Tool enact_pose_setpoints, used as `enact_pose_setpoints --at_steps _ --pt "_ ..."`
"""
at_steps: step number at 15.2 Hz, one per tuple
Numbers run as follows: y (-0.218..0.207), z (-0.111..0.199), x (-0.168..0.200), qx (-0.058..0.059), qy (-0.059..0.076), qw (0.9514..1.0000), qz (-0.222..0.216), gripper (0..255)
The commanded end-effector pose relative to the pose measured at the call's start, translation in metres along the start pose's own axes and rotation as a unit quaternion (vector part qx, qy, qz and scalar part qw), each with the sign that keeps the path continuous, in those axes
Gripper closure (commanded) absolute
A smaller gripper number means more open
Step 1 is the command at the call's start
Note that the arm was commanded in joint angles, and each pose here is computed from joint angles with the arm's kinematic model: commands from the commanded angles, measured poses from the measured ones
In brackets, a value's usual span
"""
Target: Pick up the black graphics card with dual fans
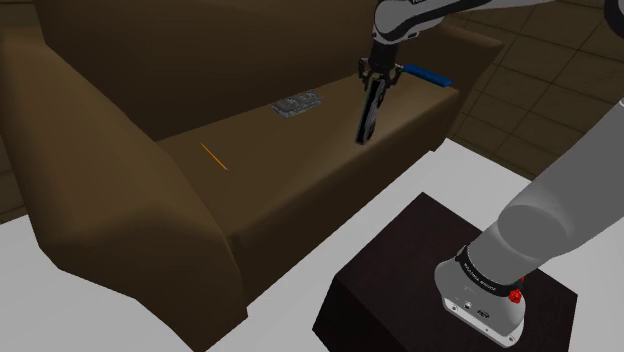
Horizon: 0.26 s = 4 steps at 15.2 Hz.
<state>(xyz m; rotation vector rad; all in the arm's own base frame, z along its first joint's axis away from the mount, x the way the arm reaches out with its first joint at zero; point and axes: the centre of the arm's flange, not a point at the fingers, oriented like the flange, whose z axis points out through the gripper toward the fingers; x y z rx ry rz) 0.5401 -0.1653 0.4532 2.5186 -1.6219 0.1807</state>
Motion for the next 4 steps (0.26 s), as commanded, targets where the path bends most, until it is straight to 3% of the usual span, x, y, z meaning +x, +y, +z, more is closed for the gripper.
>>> enact_pose_setpoints --at_steps 1,4 --pt "0.0001 -0.0113 0.0024 0.001 0.000 1.0000 0.000 255" --pt "0.0004 -0.0173 0.0035 0.001 0.000 1.0000 0.000 255"
